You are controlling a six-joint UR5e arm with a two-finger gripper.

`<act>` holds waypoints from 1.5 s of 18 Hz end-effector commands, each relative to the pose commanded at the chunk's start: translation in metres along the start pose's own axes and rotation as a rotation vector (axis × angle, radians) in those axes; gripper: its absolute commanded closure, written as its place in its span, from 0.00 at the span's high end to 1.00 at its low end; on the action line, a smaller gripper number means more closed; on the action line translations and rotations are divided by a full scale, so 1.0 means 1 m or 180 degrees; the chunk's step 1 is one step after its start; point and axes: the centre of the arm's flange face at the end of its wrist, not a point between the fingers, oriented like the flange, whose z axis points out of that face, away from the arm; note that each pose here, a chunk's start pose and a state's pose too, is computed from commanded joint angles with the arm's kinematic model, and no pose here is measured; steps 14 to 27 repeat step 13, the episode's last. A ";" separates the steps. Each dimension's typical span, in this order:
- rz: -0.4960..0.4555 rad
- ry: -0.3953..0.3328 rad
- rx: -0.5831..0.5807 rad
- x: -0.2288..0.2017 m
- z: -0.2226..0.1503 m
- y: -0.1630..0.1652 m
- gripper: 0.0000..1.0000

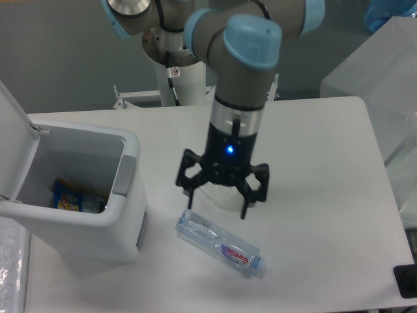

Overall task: Open the trash can
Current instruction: 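Withdraw the gripper from the opened lid back over the bottle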

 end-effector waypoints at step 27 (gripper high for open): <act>0.1078 -0.0085 -0.0656 -0.012 0.046 0.048 1.00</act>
